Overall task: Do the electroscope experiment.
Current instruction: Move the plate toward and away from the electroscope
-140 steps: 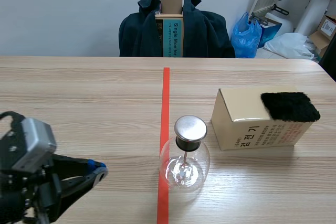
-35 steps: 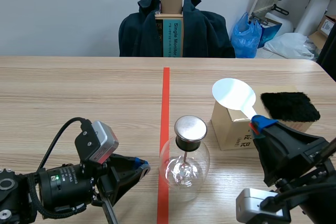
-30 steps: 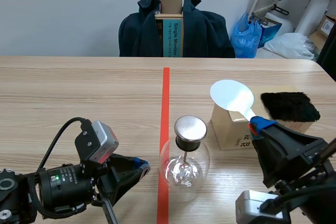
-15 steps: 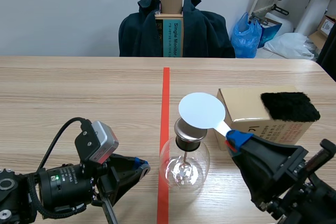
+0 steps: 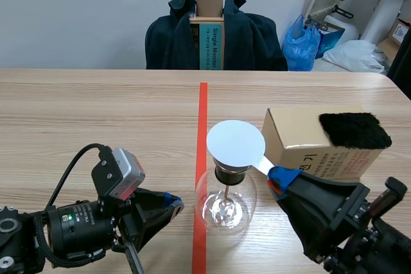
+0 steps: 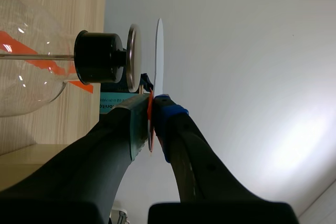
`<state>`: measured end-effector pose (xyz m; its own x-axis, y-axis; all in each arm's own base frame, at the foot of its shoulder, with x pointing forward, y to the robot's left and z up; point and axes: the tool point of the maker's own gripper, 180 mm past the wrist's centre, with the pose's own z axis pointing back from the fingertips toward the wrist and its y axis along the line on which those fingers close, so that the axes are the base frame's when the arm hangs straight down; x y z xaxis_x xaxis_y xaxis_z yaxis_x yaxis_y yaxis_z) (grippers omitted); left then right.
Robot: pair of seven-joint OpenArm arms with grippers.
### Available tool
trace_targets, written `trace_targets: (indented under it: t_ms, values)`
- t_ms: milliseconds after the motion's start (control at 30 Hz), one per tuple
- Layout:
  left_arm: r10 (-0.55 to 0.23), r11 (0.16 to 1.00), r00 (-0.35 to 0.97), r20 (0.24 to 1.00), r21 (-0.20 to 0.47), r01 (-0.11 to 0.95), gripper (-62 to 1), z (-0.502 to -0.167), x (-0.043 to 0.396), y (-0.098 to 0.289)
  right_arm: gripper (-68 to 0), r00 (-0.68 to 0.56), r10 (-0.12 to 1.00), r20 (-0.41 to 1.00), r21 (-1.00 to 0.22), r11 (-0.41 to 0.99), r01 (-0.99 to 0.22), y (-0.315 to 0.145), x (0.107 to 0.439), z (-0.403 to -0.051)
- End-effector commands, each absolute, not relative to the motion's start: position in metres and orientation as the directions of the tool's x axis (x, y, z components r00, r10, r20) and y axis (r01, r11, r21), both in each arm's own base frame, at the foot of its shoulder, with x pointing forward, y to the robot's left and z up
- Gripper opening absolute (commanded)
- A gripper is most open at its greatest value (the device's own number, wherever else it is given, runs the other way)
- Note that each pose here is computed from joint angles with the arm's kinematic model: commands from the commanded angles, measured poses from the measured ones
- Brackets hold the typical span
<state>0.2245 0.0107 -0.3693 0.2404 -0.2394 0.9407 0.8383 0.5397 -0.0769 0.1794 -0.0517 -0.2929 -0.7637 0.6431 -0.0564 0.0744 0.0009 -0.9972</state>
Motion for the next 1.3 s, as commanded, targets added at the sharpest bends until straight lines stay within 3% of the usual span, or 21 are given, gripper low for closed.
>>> trace_targets:
  t_ms: [0, 433, 967, 1267]
  values:
    - [-0.209, 0.541, 0.222, 0.953, -0.077, 0.838, -59.2, -0.360, 0.227, 0.006, -66.7, -0.762, 0.637, -0.119, -0.989, -0.009, 0.146, -0.054, 0.182, -0.282]
    - [-0.209, 0.541, 0.222, 0.953, -0.077, 0.838, -59.2, -0.360, 0.227, 0.006, -66.7, -0.721, 0.684, -0.110, -0.990, -0.009, 0.142, -0.061, 0.190, -0.281]
    - [-0.209, 0.541, 0.222, 0.953, -0.077, 0.838, -59.2, -0.360, 0.227, 0.006, -66.7, -0.486, 0.870, -0.078, -0.990, -0.009, 0.142, -0.104, 0.223, -0.276]
    - [-0.209, 0.541, 0.222, 0.953, -0.077, 0.838, -59.2, -0.360, 0.227, 0.006, -66.7, -0.425, 0.903, -0.070, -0.990, -0.009, 0.142, -0.115, 0.229, -0.275]
